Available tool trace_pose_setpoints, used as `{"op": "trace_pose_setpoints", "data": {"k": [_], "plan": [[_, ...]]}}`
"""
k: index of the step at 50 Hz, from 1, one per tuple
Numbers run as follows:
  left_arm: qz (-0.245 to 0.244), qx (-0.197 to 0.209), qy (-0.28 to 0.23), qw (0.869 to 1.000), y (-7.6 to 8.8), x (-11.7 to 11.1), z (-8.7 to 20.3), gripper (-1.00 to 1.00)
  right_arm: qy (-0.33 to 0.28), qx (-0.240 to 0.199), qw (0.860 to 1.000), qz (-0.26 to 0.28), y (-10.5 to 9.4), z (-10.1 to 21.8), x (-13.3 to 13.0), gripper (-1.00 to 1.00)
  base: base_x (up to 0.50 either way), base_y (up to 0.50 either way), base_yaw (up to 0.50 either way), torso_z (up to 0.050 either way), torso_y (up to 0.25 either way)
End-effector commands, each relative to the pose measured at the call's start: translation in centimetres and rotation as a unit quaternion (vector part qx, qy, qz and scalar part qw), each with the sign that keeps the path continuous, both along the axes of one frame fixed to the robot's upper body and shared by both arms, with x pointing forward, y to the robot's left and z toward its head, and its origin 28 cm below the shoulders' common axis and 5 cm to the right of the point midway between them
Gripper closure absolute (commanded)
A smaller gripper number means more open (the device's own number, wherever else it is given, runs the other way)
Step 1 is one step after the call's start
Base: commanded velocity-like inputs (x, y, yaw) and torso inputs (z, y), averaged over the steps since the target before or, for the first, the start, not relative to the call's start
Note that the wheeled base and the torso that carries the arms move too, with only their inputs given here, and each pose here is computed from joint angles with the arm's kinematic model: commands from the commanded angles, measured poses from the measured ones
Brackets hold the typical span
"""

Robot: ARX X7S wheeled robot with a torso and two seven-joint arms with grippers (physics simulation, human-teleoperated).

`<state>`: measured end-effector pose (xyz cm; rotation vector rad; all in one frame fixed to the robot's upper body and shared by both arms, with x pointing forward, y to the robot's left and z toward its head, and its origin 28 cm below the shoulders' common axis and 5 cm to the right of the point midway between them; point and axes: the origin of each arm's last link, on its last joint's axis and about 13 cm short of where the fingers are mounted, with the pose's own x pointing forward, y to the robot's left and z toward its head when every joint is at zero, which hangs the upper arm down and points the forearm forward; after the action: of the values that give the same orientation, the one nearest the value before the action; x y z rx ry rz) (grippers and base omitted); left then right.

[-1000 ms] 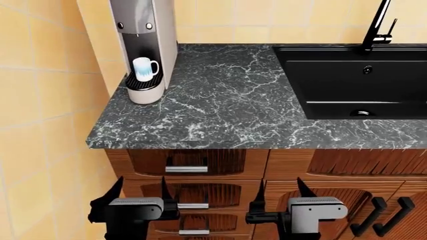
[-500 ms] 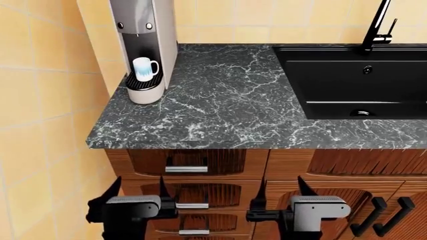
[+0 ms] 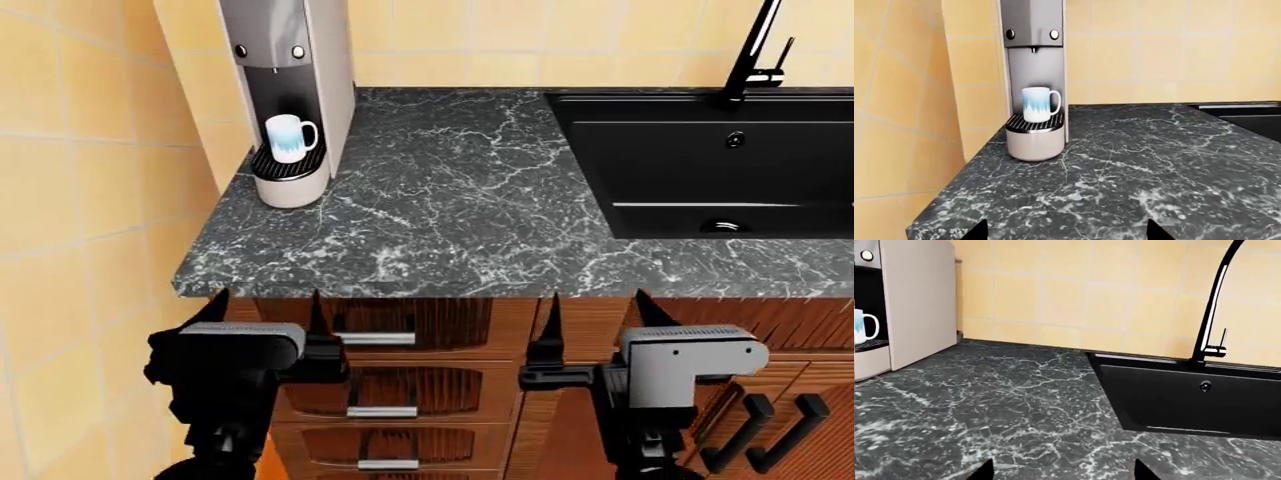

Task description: Press the button on the coffee machine to serve coffee.

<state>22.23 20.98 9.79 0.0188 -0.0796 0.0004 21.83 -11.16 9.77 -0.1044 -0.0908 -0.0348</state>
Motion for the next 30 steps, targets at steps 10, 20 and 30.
{"op": "trace_pose_setpoints", "data": {"k": [10,20,30], "plan": [[-0.011,0.031,-0.022,0.999,0.4,0.0,5.5,-1.00,-0.024,-0.014,1.000,-0.012,-1.0,5.2,-0.3,-1.00,0.00,0.00,0.00,0.000,0.000],[-0.002,0.024,-0.021,0.999,0.9,-0.1,5.3,-1.00,-0.024,-0.018,0.999,-0.019,-1.2,4.8,-0.4,-1.00,0.17,0.01,0.00,0.000,0.000],[-0.003,0.025,-0.019,0.999,0.8,-0.1,5.0,-1.00,-0.020,-0.020,0.999,-0.022,-1.2,4.4,-0.5,-1.00,0.40,0.08,0.00,0.000,0.000]]}}
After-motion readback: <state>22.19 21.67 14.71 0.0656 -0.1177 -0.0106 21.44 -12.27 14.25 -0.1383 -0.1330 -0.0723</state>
